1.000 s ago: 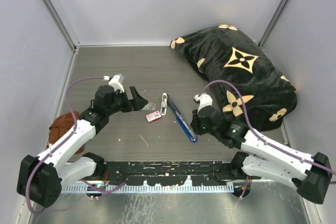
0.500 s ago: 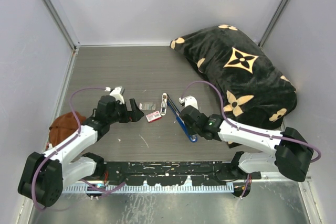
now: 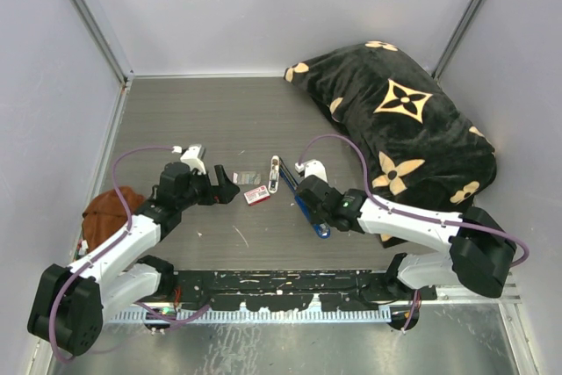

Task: Load the staples into the stapler
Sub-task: Install the staple into the stapler.

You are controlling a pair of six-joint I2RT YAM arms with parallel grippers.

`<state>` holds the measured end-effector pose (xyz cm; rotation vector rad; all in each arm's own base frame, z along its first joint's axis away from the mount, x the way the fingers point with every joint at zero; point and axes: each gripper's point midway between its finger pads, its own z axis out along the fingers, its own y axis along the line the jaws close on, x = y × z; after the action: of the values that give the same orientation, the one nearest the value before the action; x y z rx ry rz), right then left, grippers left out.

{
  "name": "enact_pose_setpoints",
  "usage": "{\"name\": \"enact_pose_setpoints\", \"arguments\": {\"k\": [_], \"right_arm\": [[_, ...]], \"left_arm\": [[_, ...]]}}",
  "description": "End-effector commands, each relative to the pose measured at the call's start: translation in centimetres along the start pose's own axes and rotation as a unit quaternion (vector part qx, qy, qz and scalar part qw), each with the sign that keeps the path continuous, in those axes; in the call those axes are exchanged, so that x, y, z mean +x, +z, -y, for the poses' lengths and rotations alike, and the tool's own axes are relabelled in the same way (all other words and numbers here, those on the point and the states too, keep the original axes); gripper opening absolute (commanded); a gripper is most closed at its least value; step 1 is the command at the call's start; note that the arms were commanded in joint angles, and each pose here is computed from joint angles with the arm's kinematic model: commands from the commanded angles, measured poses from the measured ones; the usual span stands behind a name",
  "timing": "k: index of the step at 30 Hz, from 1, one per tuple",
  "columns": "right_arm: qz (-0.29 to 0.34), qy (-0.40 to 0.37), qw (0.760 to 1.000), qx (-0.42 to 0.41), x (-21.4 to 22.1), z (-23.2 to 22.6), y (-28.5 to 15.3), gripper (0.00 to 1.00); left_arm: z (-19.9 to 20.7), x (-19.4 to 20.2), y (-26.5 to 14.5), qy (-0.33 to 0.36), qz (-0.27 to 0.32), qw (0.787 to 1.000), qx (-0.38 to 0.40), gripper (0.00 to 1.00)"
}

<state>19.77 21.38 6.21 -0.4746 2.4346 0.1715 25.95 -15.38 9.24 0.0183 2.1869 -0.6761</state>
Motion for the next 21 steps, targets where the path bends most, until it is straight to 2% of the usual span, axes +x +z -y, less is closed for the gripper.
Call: {"name": "enact_pose_setpoints", "arguments": {"k": [1,6,21], "right_arm": [[0.04,0.001,0.999,-0.011,-3.0,-0.8,-0.6,0.19],[0.03,-0.008,0.999,-0.038,-3.2,-1.0,-0.6,0.19],[0.002,-0.005,0.999,-0.052,-2.0,-0.2,-1.0,0.18]], "left_arm": [[0.8,-2.1,-0.1,0.017,0.042,0.999,0.015,0.95],[0.8,-2.0,-0.1,0.018,0.044,0.999,0.017,0.95],[0.9,-1.9,-0.2,0.019,0.045,0.999,0.021,0.95]]}}
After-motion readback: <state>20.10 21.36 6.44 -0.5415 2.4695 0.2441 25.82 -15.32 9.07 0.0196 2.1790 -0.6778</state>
